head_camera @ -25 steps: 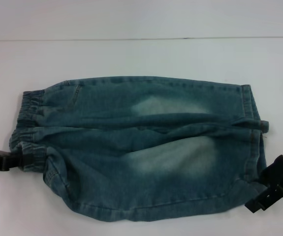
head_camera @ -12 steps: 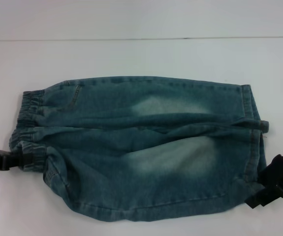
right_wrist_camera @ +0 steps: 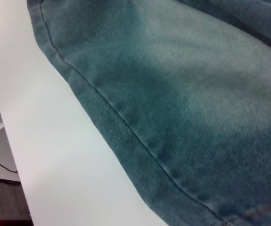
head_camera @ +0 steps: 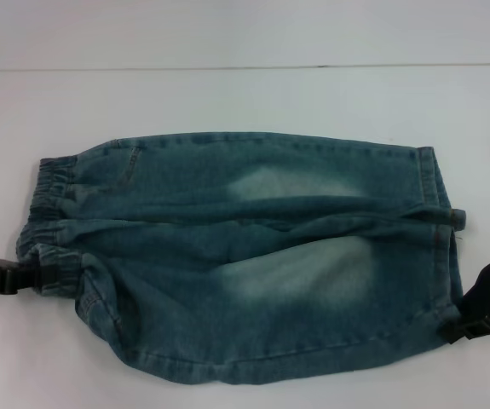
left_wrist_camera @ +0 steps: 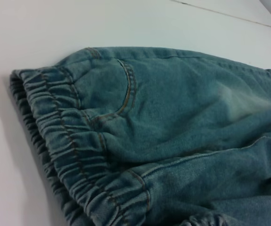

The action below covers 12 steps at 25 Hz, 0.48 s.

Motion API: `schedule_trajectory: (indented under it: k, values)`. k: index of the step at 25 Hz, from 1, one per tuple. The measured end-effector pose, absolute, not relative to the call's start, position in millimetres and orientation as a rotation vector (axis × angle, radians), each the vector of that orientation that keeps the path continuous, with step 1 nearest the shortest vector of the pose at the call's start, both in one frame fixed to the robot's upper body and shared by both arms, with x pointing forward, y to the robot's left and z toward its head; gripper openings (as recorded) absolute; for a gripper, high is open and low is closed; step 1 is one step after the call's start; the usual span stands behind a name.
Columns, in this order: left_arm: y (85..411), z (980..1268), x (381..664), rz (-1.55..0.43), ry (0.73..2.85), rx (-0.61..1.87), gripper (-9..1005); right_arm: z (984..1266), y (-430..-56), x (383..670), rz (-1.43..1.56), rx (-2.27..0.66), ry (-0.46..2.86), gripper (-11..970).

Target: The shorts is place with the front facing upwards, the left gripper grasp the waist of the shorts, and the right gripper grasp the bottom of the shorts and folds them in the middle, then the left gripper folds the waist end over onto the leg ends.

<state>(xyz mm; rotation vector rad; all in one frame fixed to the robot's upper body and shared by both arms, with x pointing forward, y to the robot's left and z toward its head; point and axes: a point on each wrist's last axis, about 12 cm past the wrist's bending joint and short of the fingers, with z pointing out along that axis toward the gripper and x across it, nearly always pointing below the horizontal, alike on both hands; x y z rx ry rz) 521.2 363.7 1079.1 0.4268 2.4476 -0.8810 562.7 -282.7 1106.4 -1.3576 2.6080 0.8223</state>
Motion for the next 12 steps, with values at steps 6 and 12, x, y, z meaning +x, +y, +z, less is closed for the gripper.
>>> schedule_trajectory:
  k: [6, 12]
  values:
    - [363.0, 1079.8, 522.2, -0.882, 2.447, 0.428, 34, 1106.1, -283.2, 562.7, 0.82, -1.357, 2.609, 51]
    - [362.2, 1081.8, 524.5, -0.898, 2.454, 0.396, 39, 1106.0, -287.8, 560.8, 0.845, -1.316, 2.596, 10]
